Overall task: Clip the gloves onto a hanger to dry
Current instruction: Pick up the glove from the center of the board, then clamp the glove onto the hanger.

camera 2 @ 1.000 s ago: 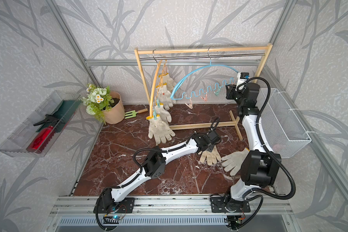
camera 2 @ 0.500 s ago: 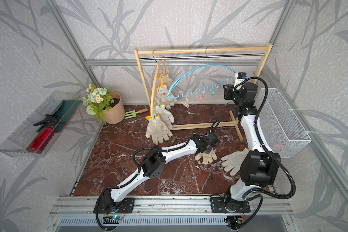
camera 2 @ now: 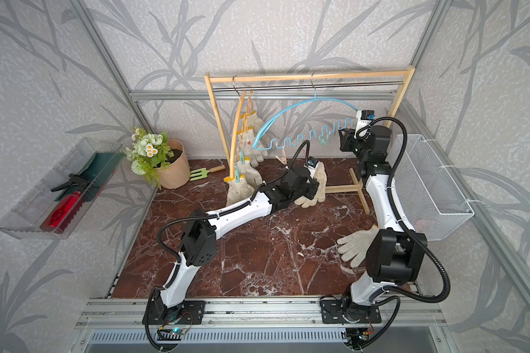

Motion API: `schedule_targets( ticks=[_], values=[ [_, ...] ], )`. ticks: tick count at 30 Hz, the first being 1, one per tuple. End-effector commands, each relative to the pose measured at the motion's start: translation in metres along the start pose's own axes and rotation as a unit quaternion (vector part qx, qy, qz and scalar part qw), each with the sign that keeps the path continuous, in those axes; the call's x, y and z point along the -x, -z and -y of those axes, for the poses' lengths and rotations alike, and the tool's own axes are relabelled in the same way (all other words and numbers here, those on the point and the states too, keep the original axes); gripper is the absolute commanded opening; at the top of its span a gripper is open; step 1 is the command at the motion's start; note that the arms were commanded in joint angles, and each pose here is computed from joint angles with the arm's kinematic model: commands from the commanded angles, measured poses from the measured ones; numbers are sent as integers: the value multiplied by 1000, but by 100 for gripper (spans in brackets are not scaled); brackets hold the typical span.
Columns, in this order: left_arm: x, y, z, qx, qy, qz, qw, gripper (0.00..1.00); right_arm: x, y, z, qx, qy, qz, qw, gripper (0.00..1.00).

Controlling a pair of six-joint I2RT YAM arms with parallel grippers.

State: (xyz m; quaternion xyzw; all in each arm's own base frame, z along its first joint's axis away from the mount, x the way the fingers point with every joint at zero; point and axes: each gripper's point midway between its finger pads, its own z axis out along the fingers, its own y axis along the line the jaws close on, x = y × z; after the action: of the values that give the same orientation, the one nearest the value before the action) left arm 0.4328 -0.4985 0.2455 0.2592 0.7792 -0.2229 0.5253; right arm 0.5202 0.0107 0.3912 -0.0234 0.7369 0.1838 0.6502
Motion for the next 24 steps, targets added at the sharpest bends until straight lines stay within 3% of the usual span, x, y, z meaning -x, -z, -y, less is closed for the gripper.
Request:
schedule_targets(
  ticks=[1, 11, 24],
  values=[
    [25, -2, 6, -51, -20, 70, 996, 0, 30, 16, -21, 22, 12, 38, 999, 23],
    [58, -12, 0, -80, -39, 198, 976, 0, 35, 16, -27, 39, -9, 42, 998, 18],
    [75, -18, 10, -111, -38, 251, 961, 0, 31, 20, -34, 57, -27, 34, 997, 18]
  ],
)
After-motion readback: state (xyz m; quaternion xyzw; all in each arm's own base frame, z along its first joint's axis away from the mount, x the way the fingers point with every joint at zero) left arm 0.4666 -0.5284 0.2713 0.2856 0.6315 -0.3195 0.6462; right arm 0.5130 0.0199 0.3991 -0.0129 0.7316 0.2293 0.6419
